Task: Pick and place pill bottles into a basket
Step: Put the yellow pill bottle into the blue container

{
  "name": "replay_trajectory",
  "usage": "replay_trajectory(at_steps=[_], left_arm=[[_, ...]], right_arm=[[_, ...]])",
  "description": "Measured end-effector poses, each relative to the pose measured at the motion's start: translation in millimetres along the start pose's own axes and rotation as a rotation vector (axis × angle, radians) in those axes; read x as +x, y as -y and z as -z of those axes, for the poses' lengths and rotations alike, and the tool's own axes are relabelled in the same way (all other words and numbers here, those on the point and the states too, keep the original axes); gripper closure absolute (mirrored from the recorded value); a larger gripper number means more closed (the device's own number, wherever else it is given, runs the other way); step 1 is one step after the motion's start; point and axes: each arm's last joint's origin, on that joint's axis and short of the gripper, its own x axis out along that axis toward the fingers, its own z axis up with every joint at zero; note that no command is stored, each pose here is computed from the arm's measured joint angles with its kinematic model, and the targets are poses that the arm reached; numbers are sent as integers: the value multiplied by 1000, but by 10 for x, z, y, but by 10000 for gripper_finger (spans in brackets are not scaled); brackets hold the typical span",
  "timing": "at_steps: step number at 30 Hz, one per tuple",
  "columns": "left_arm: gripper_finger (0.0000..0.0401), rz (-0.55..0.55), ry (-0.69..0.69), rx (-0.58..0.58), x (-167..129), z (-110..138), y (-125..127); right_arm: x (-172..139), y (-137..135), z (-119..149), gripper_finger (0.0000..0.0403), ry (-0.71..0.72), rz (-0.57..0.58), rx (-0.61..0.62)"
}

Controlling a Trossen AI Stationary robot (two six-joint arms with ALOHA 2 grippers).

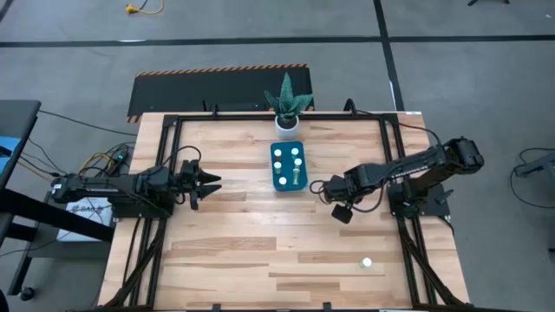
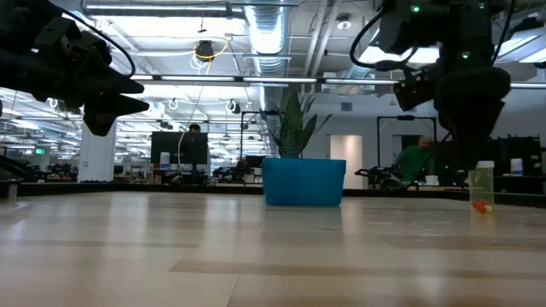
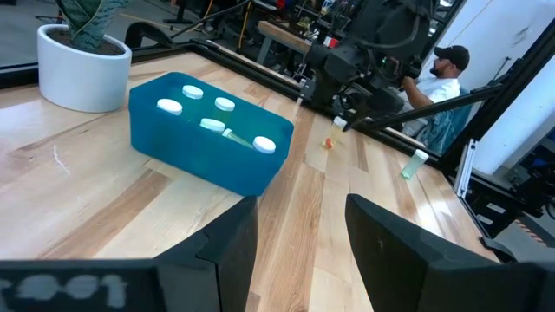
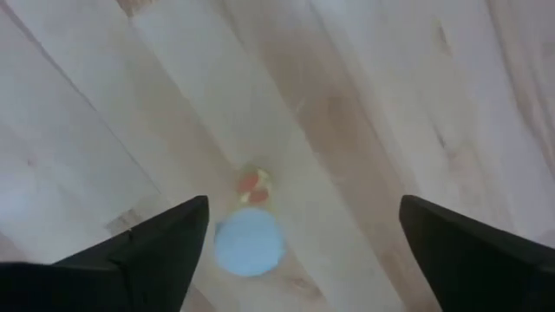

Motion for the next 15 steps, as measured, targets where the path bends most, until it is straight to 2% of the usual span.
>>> replay_trajectory(at_steps=[4,8,11,15], left_arm=[[236,0,0,0,0,0,0],[236,0,0,0,0,0,0],[236,0,0,0,0,0,0],[236,0,0,0,0,0,0]], right_arm=[[64,-43,80,15,-12,8,15],[83,-76,123,25,-16,11,4],[82,-103,139,48,-14,7,4],[81,-128,160,107,-17,2,6]])
